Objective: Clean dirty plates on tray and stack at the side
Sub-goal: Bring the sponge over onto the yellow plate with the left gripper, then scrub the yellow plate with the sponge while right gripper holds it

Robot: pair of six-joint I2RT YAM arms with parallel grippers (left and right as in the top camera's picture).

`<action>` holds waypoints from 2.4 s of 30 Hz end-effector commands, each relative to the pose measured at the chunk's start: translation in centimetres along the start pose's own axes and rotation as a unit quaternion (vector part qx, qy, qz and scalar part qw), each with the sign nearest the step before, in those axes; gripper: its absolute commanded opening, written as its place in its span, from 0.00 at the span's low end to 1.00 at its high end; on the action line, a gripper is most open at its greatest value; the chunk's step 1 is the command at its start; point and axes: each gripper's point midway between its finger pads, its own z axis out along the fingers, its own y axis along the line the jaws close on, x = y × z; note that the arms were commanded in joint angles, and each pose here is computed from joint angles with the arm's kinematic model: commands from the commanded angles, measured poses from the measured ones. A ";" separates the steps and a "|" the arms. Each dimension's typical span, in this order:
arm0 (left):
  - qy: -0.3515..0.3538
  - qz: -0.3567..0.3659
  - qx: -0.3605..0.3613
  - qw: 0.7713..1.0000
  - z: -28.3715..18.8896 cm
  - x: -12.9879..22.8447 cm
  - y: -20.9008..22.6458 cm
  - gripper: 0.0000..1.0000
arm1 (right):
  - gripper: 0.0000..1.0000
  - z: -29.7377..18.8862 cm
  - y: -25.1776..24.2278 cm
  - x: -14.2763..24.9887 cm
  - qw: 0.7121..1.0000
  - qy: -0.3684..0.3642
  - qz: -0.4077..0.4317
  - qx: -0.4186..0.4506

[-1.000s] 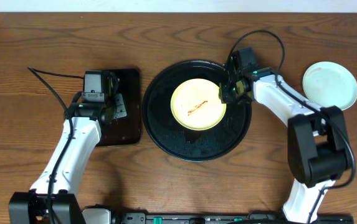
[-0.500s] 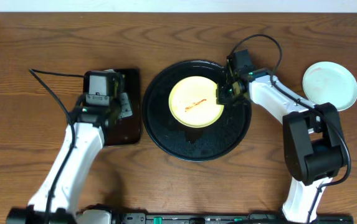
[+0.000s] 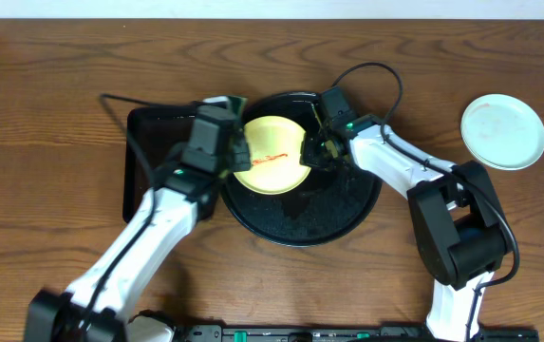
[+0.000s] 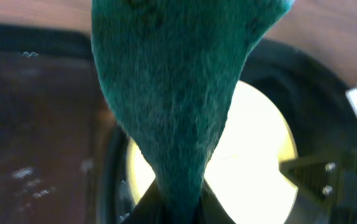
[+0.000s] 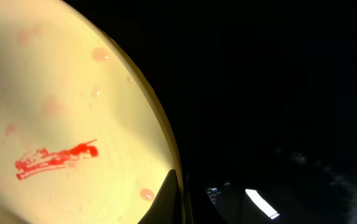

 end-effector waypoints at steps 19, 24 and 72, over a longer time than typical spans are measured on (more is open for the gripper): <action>0.117 -0.024 0.051 0.992 7.7 8.0 -4.0 0.07 | 0.01 0.5 0.7 0.7 1.000 0.012 -0.005 -0.004; 0.115 -0.043 0.052 0.991 8.3 8.1 -4.0 0.07 | 0.01 0.5 0.8 0.8 1.000 0.015 -0.005 -0.008; 0.163 0.079 0.003 0.983 6.3 9.4 -1.2 0.07 | 0.01 0.5 0.9 0.8 1.000 0.015 -0.014 -0.009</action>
